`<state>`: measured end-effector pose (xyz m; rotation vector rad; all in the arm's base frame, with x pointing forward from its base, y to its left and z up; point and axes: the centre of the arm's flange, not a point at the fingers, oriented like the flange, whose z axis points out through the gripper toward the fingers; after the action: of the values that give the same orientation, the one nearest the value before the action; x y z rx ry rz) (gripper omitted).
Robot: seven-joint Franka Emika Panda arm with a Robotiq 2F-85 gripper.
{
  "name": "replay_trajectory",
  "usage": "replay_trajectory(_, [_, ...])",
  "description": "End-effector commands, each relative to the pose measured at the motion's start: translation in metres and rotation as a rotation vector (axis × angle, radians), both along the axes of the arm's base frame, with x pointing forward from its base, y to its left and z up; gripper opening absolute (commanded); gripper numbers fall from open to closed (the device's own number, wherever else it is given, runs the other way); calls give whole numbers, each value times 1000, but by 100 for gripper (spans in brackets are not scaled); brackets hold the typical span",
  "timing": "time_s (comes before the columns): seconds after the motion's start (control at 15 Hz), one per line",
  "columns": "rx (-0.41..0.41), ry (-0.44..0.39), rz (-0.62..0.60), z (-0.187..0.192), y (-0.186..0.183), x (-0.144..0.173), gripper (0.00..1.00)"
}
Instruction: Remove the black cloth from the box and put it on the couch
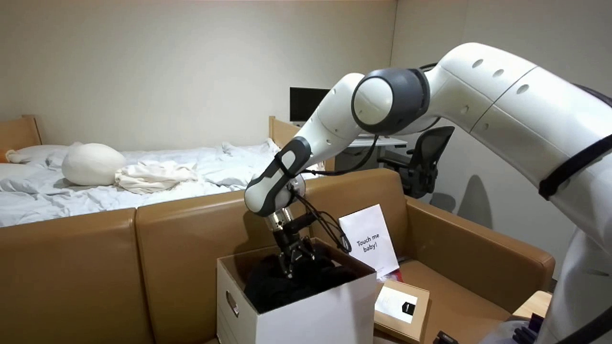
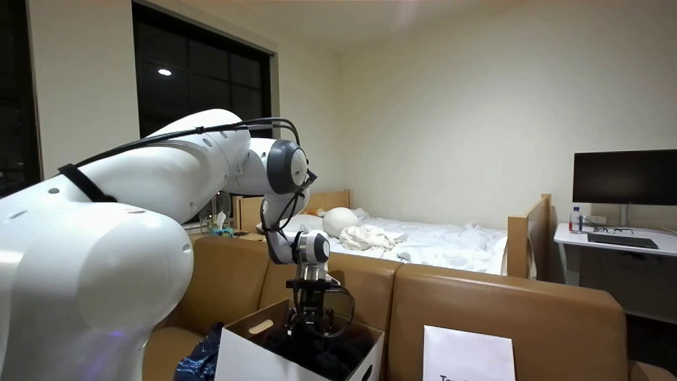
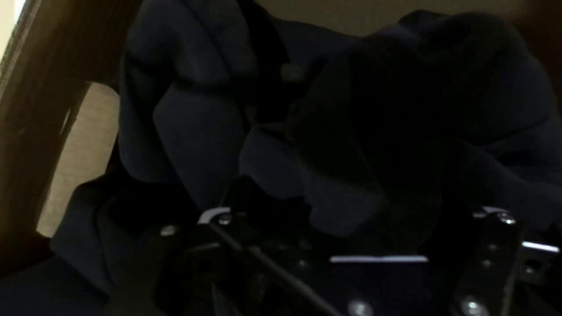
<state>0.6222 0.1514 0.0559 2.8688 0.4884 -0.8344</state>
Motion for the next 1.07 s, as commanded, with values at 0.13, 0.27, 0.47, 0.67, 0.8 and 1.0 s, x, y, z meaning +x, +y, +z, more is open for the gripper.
replay_trajectory(0.13, [-8, 15, -6, -6, -7, 19, 67])
replay_trajectory(0.27, [3, 12, 2, -3, -7, 21, 53])
replay_trajectory(0.47, [8, 12, 3, 0, -9, 23, 34])
replay_trajectory(0.67, [15, 26, 13, 1, -9, 24, 15])
replay_trajectory(0.8, [24, 71, 61, 3, -8, 23, 4])
replay_trajectory(1.0, [94, 152, 166, 15, -6, 18, 5])
